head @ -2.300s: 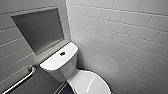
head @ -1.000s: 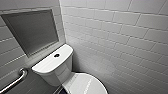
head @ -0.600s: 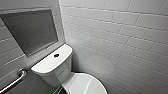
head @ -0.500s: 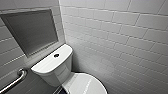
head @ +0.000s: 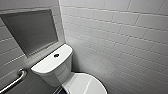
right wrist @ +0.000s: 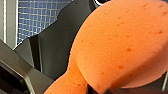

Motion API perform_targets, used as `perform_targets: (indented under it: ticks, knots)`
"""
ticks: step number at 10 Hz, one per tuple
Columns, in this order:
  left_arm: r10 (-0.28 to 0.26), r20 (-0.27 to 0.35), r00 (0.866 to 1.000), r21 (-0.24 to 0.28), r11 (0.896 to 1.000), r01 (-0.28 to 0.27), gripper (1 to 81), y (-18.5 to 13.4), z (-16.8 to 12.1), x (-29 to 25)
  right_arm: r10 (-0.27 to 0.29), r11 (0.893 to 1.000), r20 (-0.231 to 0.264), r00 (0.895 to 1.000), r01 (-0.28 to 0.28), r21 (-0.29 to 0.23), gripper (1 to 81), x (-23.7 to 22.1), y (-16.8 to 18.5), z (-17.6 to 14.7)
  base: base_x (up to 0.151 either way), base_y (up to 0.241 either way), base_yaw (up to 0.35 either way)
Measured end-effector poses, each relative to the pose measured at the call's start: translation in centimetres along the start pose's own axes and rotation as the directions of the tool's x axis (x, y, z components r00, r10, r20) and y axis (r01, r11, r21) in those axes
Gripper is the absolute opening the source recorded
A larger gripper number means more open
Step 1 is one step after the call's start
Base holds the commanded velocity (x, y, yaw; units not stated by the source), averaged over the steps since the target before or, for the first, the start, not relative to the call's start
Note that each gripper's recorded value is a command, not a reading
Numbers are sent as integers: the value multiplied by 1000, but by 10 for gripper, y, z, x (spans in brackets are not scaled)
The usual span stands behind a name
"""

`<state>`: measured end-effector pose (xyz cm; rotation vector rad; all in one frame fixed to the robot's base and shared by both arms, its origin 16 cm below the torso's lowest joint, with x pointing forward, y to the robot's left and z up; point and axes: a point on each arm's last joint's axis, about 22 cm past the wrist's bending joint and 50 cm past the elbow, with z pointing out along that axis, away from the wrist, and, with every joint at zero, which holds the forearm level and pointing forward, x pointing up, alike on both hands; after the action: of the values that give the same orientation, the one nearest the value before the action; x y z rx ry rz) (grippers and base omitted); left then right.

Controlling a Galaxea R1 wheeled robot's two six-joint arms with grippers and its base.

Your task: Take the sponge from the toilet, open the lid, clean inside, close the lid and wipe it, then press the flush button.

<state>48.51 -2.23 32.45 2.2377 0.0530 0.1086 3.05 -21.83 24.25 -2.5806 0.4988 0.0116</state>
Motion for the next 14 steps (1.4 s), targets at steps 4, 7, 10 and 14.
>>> perform_targets:
  ticks: [4, 7, 10, 14]
  knots:
    - [-101, -30, 994, -18, 995, 101, 811, 13, 6, 22, 0, 1000, 0, 1000, 0, 1, 10, 0, -1, 1, 0, 0, 0]
    - [-163, -32, 986, -20, 987, 162, 811, 19, 18, 22, -1, 1000, -1, 1000, 1, -5, 10, 0, 2, 0, 0, 0, 0]
    - [-189, -43, 981, 1, 982, 189, 811, 16, 33, 24, -6, 1000, -3, 1000, 6, -14, 10, 0, 3, 5, 0, 0, 0]
    - [-227, -58, 972, 3, 974, 227, 811, 16, 36, 32, -11, 1000, -7, 1000, 11, -25, 10, 2, 4, 9, 0, 0, 0]
